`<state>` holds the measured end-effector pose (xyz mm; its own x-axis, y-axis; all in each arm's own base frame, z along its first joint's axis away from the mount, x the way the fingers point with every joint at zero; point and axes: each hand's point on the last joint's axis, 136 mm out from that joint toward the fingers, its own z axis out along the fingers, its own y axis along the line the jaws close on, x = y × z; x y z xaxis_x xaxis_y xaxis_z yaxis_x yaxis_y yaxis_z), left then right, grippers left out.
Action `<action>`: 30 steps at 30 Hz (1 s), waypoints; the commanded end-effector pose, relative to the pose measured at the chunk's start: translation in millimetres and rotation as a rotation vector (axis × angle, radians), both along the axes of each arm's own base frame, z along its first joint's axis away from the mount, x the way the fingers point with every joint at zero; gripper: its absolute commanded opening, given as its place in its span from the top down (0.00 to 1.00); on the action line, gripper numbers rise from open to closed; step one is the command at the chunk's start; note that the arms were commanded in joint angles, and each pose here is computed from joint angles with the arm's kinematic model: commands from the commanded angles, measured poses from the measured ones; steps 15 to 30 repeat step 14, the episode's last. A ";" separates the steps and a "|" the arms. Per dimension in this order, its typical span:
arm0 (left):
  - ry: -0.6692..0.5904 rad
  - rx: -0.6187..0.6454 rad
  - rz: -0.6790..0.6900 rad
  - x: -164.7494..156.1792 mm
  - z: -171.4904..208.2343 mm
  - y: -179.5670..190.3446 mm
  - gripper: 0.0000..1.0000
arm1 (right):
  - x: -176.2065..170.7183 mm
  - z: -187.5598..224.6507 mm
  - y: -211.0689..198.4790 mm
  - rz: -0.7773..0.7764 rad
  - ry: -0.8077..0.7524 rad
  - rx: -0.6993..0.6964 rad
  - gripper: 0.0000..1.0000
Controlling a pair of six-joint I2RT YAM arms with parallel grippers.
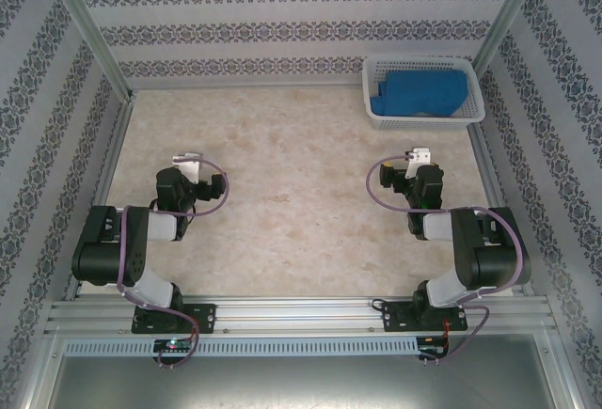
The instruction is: Roll up the long pants
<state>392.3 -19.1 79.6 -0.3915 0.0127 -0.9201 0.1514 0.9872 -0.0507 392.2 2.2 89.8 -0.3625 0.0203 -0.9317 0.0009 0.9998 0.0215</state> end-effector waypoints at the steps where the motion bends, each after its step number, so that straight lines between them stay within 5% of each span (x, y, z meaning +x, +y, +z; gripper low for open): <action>1: -0.034 0.011 -0.026 0.3 5.8 -1.5 0.00 | 4.3 15.1 7.0 0.035 -0.053 0.000 0.02; 30: -0.030 0.010 -0.013 1.1 5.5 1.0 0.00 | 4.8 15.9 6.9 0.035 -0.054 0.001 0.02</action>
